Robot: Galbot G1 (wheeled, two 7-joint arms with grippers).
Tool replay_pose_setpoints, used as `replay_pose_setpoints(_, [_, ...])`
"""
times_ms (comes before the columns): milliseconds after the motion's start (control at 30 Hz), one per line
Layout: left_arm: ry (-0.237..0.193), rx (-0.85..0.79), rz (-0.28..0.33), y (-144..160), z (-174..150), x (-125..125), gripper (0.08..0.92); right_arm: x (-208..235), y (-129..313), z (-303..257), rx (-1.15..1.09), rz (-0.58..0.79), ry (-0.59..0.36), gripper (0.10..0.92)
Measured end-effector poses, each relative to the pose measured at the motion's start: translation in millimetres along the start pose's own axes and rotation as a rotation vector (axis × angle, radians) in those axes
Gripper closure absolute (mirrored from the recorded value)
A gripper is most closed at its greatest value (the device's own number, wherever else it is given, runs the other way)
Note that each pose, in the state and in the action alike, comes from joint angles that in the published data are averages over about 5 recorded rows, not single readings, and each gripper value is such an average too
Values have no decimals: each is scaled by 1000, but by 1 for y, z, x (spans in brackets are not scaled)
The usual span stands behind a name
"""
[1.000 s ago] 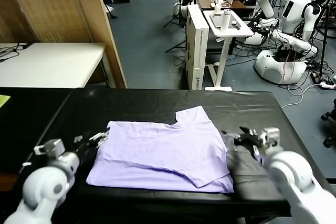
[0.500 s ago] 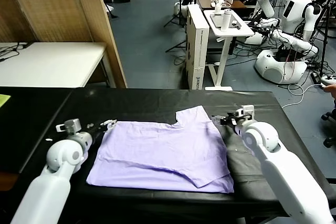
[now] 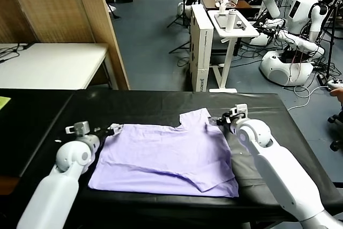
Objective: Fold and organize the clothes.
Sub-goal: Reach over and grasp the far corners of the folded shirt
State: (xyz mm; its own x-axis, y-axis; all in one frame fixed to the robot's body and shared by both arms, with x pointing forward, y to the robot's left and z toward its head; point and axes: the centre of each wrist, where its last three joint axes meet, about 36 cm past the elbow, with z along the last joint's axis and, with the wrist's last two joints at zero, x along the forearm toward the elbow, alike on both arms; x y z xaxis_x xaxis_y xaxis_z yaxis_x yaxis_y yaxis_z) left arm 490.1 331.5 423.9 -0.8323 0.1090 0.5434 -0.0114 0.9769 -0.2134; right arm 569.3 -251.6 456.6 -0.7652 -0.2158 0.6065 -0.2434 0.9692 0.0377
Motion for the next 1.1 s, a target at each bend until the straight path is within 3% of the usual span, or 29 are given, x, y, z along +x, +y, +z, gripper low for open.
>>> replay_pose_setpoints(333, [-9, 5, -6, 2, 2, -6, 327, -4, 3, 6, 2, -6, 14, 498])
replay_pose_setpoints(500, [-12, 6, -9, 4, 4, -8, 550, -5, 4, 7, 1, -9, 17, 622])
replay_pose_setpoints(567, [-11, 6, -8, 4, 4, -8, 663, -5, 4, 8, 0, -12, 17, 707])
replay_pose_setpoints(667, [-11, 4, -4, 4, 5, -8, 762, -5, 4, 9, 2, -22, 18, 825])
replay_pose_setpoints(800, [-15, 0, 4, 4, 5, -8, 824, -4, 4, 10, 5, -29, 16, 883])
replay_pose_setpoints(1100, [-45, 11, 11, 1, 2, -7, 851, 9, -2, 9, -38, -50, -72, 884])
